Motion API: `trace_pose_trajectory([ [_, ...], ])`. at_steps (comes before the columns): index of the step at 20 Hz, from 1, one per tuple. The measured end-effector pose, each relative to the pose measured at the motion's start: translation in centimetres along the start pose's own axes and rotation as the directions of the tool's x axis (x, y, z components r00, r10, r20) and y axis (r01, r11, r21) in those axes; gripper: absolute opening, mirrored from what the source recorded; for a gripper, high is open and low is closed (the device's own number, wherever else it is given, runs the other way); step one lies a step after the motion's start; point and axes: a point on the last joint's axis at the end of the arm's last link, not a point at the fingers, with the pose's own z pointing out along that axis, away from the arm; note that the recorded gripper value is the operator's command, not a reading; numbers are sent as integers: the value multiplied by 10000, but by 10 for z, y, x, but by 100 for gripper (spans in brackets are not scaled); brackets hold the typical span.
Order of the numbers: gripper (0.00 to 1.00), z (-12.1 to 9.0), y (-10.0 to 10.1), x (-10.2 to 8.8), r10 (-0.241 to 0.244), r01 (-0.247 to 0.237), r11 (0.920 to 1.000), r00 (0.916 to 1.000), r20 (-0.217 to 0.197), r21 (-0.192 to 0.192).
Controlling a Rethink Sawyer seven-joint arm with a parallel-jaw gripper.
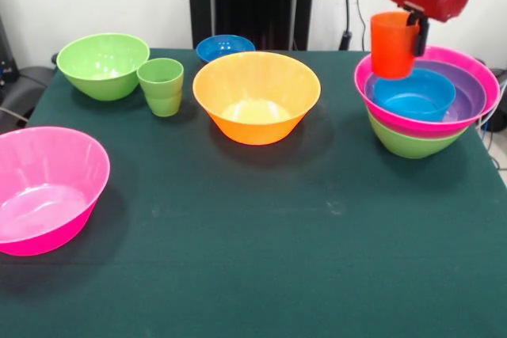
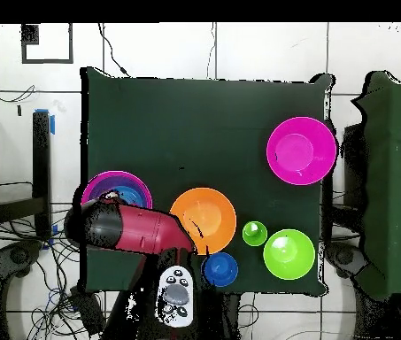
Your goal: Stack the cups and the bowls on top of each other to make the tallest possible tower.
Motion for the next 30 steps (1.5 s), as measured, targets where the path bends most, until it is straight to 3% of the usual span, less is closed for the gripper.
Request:
trace_pose_trajectory([
  [13,0,30,-10,-9,206,-200,9997,9991,373,-155],
  [23,0,31,-7,2,250,-245,9995,9994,249,-199],
  [30,0,27,-10,20,163,-162,9998,9998,137,-120],
])
